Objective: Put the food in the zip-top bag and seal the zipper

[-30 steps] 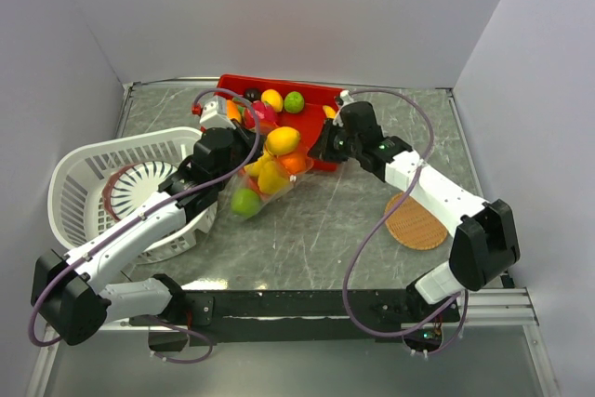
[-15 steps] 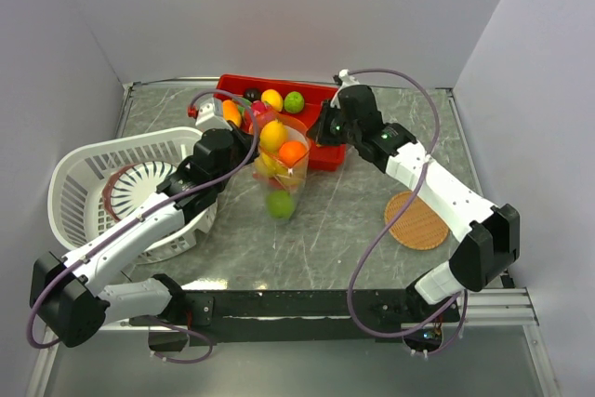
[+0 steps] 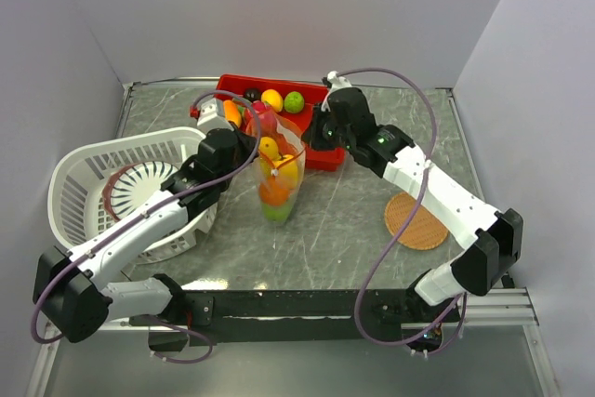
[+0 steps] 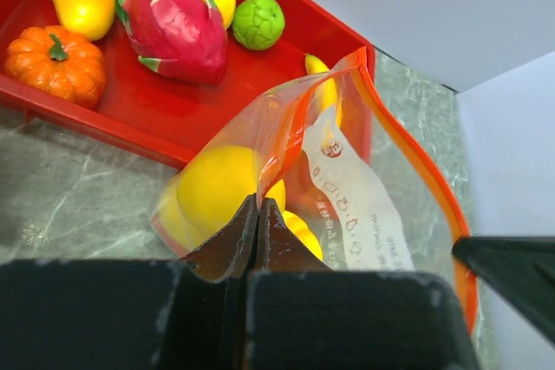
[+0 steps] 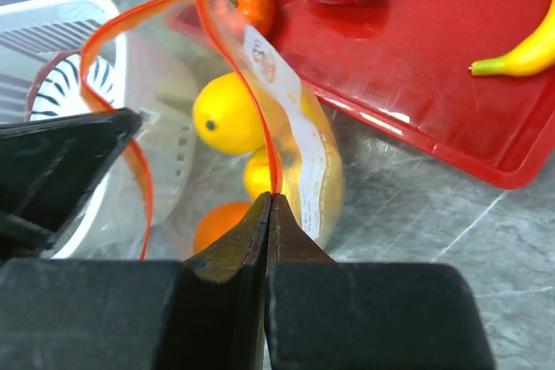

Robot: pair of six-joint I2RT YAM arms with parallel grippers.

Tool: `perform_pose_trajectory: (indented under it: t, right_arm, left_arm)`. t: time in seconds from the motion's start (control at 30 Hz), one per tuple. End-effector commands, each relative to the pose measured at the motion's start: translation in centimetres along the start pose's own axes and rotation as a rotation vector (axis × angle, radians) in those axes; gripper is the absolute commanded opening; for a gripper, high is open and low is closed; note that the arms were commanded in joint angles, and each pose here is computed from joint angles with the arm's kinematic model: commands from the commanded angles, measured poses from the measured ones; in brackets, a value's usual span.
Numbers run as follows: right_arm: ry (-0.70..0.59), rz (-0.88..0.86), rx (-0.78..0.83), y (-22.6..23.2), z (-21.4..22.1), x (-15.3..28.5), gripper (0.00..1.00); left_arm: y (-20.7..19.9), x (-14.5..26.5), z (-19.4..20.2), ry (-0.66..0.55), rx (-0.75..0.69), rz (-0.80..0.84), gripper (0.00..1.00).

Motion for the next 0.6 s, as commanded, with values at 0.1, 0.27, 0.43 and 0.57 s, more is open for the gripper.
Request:
perform_pose_trajectory:
  t: [0.1,0.27,0.43,0.57]
  right_arm:
    - [-0.067,0.033,-0.032,-1.9,-3.7,-0.7,0.0]
    - [-0.028,-0.04,0.018,1.7,-1.3,-1.9,0.0]
    - [-0.055,-0.011,0.031,1.5,-2.3,-1.4,0.0]
    - [-0.065,-0.037,0.032,2.1,-3.0,-0.9,0.0]
  left_arm:
    - [-1.9,1.7,-1.2,-0.003,0.059,0.124,0.01]
    - [-2.1,2.1,-2.9,-0.045,0.01,0.085,0.06]
    - [-1.3,2.1,-2.1,0.015,-0.026,0.033,0.46]
    - [-1.5,3.4,-4.1,-0.029,-0.048,-0.005,0.58]
Point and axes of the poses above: each gripper's point midway between its finger pads, its own x axis back along the fingers, its own y axis along the line the jaws close on, z = x × y, the point moved 5 cm from there along x, back along the fingers, and after that the axes turned 8 degrees about x, right-handed, at the moved point
